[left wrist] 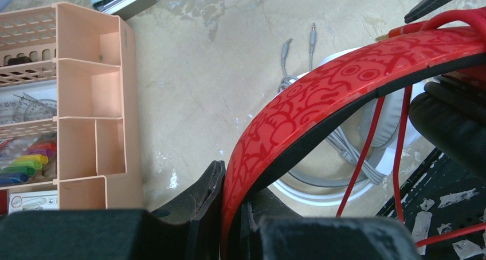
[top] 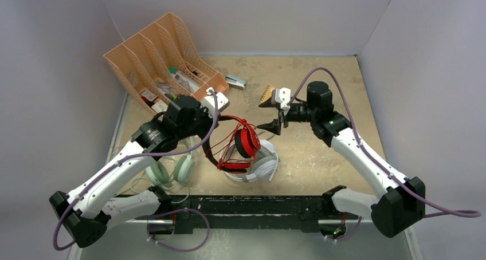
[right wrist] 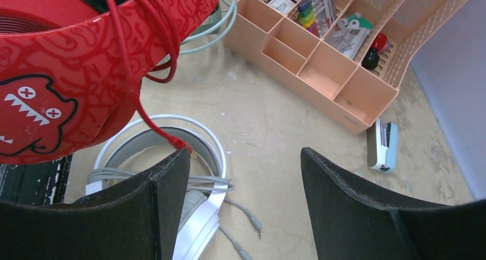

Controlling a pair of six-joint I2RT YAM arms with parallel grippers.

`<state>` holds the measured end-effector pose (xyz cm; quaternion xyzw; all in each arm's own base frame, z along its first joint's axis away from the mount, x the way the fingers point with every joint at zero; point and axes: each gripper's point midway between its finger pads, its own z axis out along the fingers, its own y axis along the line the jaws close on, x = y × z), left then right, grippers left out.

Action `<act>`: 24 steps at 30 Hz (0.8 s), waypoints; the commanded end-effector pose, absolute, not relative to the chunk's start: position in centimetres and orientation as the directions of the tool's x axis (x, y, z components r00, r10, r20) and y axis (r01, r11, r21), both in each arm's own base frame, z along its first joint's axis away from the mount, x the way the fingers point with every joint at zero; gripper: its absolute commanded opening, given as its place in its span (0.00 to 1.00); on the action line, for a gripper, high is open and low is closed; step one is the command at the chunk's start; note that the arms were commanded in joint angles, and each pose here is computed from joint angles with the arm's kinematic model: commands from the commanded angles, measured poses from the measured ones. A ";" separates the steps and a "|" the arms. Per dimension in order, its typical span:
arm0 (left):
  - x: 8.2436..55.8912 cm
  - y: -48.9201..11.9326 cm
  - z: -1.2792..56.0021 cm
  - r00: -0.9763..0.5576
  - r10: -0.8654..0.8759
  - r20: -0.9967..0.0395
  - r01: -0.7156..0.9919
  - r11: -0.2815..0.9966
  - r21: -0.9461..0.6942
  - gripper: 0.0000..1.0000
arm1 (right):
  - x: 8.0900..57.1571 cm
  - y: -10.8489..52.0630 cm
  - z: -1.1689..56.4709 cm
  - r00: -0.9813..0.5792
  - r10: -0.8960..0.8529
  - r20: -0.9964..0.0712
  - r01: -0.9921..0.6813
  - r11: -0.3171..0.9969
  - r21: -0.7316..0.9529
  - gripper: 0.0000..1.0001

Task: Wrap the headphones
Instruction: Wrap the headphones cable around the headphones.

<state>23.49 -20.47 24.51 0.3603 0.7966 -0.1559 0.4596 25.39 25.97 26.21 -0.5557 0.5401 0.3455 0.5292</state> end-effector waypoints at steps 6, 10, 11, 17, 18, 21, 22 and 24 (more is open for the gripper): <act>23.6 -20.9 28.2 -0.230 0.352 -0.907 0.716 0.692 0.086 0.00 | 24.5 25.1 27.7 0.238 -0.235 -0.942 -0.937 0.199 -0.286 0.72; 23.5 -20.8 28.1 -0.232 0.350 -0.908 0.715 0.694 0.085 0.00 | 23.1 25.5 27.7 0.228 -0.182 -0.956 -0.952 0.163 -0.258 0.71; 23.5 -20.8 28.2 -0.233 0.348 -0.908 0.714 0.695 0.084 0.00 | 22.8 25.7 27.7 0.223 -0.169 -0.960 -0.957 0.150 -0.248 0.70; 23.6 -20.8 28.3 -0.233 0.339 -0.912 0.709 0.701 0.080 0.00 | 22.4 27.4 27.7 0.226 -0.104 -0.968 -0.965 0.112 -0.237 0.67; 23.6 -20.8 28.2 -0.234 0.338 -0.912 0.709 0.701 0.078 0.00 | 22.5 27.7 27.5 0.221 -0.103 -0.970 -0.967 0.105 -0.231 0.66; 23.6 -20.9 28.2 -0.238 0.333 -0.912 0.708 0.702 0.072 0.00 | 22.6 28.6 27.4 0.217 -0.103 -0.971 -0.970 0.088 -0.226 0.61; 23.6 -20.9 28.1 -0.241 0.334 -0.911 0.707 0.703 0.071 0.00 | 22.7 28.7 27.5 0.219 -0.099 -0.971 -0.970 0.090 -0.227 0.59; 23.6 -20.9 28.0 -0.243 0.332 -0.911 0.707 0.704 0.068 0.00 | 22.8 28.9 27.9 0.223 -0.081 -0.972 -0.968 0.097 -0.230 0.56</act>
